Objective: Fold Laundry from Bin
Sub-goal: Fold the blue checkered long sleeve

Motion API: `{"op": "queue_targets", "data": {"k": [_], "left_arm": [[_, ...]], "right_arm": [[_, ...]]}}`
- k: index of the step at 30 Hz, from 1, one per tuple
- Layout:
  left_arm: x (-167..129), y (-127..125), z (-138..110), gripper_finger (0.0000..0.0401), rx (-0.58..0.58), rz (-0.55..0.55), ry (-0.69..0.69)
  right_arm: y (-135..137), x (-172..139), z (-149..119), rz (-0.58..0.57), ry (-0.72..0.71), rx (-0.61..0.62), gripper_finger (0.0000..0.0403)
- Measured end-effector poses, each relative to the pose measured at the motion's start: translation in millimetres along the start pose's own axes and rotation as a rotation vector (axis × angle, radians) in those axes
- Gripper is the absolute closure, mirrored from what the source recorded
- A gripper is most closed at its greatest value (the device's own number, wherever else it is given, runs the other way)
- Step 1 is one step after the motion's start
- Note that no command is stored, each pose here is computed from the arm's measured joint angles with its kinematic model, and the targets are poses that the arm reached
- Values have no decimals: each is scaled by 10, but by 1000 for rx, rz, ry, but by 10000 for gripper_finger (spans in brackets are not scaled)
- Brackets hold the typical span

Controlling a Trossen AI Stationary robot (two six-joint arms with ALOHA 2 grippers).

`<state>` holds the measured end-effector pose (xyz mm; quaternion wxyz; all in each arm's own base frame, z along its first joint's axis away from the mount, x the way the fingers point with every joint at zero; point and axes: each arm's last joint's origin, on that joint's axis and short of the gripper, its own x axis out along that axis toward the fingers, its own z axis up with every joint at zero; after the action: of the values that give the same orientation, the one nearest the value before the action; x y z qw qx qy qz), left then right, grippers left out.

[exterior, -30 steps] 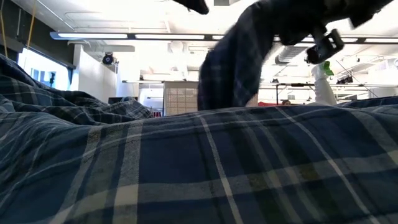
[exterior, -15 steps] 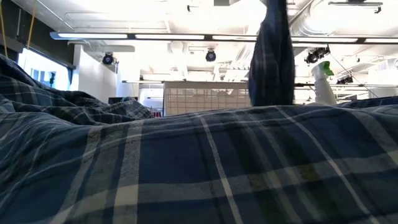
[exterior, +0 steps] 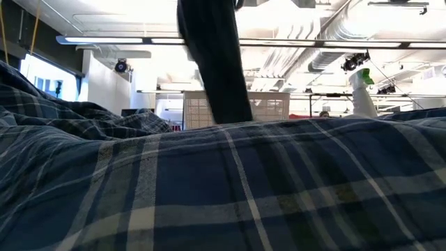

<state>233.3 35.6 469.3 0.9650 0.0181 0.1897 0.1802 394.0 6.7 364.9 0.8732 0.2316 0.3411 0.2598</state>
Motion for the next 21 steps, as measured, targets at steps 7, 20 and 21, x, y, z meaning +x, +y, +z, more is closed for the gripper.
{"op": "queue_targets", "data": {"k": [7, 20, 21], "left_arm": [[12, 0, -143, 335, -51, 3, 147], [31, -7, -179, 335, -58, 5, 186], [32, -7, -166, 335, -61, 4, 172]], "right_arm": [[-81, -123, -19, -40, 21, 93, 402], [644, -1354, 246, -662, -350, 129, 402], [723, -1420, 355, -636, -444, 84, 402]]}}
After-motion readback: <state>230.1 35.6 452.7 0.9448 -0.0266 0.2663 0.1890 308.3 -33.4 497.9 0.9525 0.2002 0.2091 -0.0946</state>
